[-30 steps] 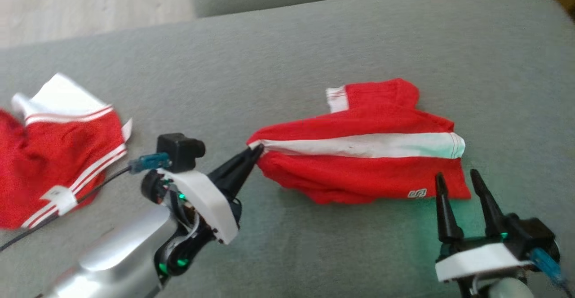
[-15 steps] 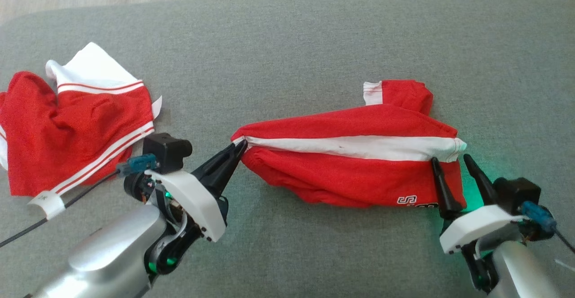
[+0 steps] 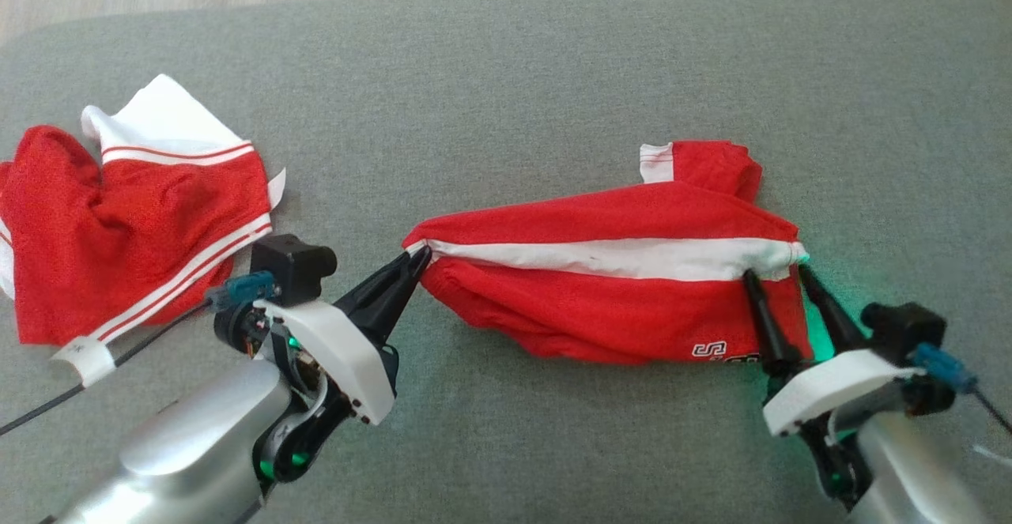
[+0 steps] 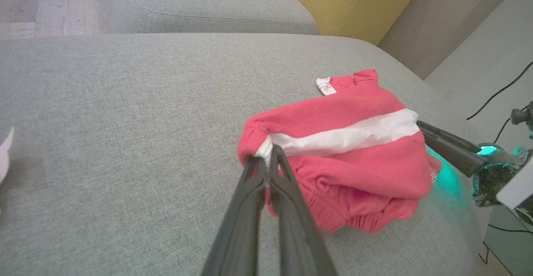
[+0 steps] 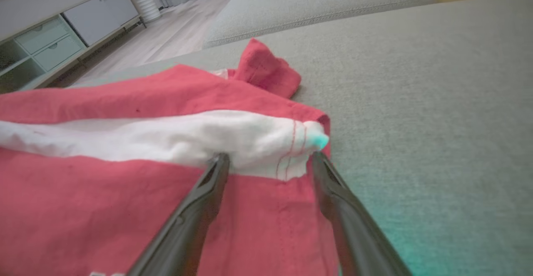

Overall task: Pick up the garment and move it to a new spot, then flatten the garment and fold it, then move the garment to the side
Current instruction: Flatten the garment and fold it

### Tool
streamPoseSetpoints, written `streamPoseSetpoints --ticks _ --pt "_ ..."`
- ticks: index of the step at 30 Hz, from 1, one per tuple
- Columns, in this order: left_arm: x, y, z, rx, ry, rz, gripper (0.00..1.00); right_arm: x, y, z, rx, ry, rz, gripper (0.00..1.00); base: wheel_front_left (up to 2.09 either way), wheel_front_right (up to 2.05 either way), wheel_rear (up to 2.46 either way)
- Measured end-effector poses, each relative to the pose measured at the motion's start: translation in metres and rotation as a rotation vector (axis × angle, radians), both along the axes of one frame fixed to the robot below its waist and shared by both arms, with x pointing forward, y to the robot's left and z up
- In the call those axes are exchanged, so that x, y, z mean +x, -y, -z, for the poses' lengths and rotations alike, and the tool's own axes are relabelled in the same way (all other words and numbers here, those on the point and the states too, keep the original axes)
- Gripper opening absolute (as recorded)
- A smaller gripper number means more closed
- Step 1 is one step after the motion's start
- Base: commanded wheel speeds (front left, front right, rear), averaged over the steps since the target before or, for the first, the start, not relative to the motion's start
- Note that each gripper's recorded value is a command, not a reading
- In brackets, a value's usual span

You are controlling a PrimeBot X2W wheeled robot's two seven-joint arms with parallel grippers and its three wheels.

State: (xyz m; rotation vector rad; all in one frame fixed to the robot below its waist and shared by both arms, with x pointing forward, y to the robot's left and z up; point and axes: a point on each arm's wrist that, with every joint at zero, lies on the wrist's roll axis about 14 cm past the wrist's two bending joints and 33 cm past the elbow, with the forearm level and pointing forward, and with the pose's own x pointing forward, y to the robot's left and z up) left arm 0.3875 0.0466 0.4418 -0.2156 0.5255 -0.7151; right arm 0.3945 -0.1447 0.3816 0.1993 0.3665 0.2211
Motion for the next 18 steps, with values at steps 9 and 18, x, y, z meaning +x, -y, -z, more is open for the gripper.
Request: streamPoseSetpoints --ticks 9,18 --pt "0.003 -0.010 0.011 0.035 -0.016 -0.022 0.00 0.014 0.000 -0.007 0.066 0.005 0.000 1.00 0.00 0.00 0.00" --pt "0.004 -0.020 0.016 0.056 -0.022 -0.047 0.00 0.010 -0.009 -0.004 0.122 -0.031 -0.034 0.00 0.00 0.00 0.00"
